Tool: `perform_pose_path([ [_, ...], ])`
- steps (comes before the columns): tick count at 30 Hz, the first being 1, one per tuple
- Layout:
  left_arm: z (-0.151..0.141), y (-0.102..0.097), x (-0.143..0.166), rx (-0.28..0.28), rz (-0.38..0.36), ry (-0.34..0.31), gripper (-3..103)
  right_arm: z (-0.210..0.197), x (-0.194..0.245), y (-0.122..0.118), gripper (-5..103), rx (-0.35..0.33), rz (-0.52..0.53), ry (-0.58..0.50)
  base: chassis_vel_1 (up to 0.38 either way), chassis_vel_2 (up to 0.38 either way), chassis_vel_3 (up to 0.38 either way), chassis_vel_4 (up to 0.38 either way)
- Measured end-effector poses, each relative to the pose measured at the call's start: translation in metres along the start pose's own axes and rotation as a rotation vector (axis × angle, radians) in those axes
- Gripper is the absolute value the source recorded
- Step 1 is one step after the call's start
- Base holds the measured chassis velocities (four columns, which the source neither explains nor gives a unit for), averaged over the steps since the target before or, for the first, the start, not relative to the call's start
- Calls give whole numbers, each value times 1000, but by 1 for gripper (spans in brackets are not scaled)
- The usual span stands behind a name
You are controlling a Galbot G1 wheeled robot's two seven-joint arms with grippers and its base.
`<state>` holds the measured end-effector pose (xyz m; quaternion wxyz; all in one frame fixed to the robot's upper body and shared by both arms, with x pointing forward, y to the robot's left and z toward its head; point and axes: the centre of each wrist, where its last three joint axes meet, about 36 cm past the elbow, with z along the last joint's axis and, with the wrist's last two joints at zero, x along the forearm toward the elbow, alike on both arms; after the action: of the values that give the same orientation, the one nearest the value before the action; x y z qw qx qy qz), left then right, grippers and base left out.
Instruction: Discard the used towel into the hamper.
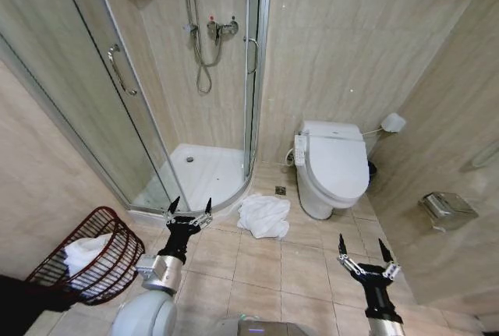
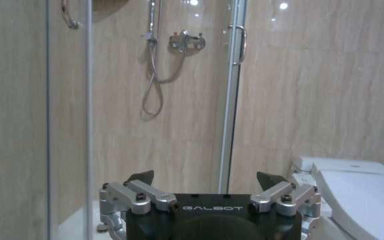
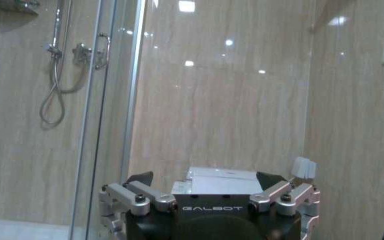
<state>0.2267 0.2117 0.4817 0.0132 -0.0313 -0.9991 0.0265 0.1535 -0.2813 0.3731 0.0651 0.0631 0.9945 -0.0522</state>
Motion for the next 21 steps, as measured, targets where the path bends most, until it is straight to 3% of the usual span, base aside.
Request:
perform_pose_path([
  [21,0,0,0,0,0,0,100,0,0,0,100,0,0,0,0,0,0,0],
])
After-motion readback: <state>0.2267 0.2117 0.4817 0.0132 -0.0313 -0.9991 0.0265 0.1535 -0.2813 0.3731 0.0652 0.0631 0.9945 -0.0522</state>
